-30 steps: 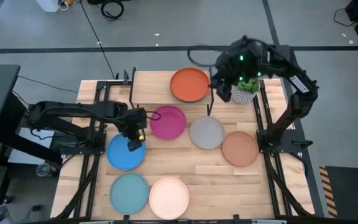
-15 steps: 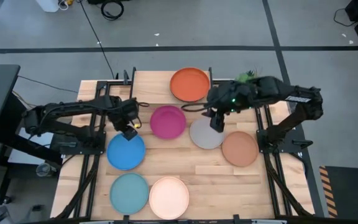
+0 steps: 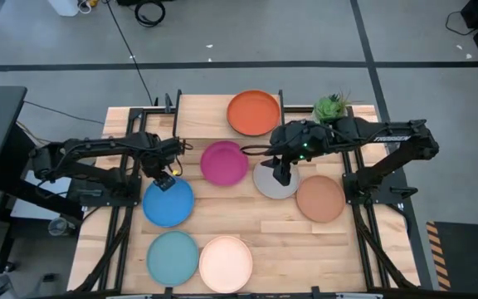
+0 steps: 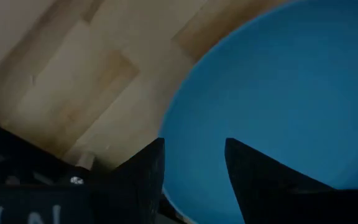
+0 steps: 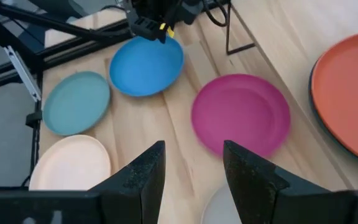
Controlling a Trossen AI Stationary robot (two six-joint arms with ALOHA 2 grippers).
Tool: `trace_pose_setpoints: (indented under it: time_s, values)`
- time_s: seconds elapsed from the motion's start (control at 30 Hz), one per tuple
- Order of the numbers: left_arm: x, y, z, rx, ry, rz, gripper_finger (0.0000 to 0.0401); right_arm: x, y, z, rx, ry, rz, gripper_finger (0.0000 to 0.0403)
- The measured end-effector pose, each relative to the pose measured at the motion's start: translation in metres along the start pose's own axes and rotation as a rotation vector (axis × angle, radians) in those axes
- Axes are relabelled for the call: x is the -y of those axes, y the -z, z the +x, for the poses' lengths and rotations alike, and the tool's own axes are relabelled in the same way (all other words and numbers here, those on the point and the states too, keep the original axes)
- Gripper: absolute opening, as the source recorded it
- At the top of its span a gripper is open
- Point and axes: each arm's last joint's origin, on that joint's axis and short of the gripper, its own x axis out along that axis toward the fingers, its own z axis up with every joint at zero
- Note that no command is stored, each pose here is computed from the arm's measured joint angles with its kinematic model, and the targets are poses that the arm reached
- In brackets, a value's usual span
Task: Place and stack plates onto a shelf
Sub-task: Stack the light blue plate on the orange plate on the shelf
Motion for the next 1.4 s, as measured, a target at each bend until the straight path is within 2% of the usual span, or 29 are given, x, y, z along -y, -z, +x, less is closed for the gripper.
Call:
trace_pose_setpoints:
  time_s: [0.3, 0.43, 0.57, 0.7, 0.83, 1.03, 1.23, 1.4]
  values:
    - [-0.004, 0.004, 0.010, -0.010, -0.055, -0.021, 0.0176, -0.006, 0.002, 0.001, -0.006, -0.015, -0.015, 0.0168]
    - [-0.006, 0.005, 0.016, -0.007, -0.026, -0.020, 0.0176, -0.006, 0.002, 0.001, -0.007, -0.016, -0.015, 0.0168]
    - [-0.010, 0.008, 0.026, -0.028, -0.003, -0.120, 0.0176, -0.008, 0.003, 0.001, -0.009, -0.021, -0.020, 0.0168]
    - [-0.012, 0.012, 0.033, -0.041, -0.006, -0.169, 0.0176, -0.011, 0.004, 0.000, -0.011, -0.030, -0.027, 0.0167]
    - [-0.010, 0.012, 0.034, -0.041, 0.021, -0.160, 0.0170, -0.012, 0.005, 0.000, -0.012, -0.034, -0.031, 0.0168]
    - [-0.008, 0.013, 0.035, -0.049, 0.032, -0.149, 0.0120, -0.012, 0.005, 0.000, -0.011, -0.034, -0.031, 0.0168]
    - [-0.006, 0.013, 0.034, -0.074, 0.099, -0.129, 0.0019, -0.012, 0.005, 0.000, -0.012, -0.034, -0.034, 0.0167]
    - [-0.004, 0.016, 0.027, -0.063, 0.187, -0.121, 0.0014, -0.012, 0.006, 0.000, -0.022, -0.029, -0.044, 0.0168]
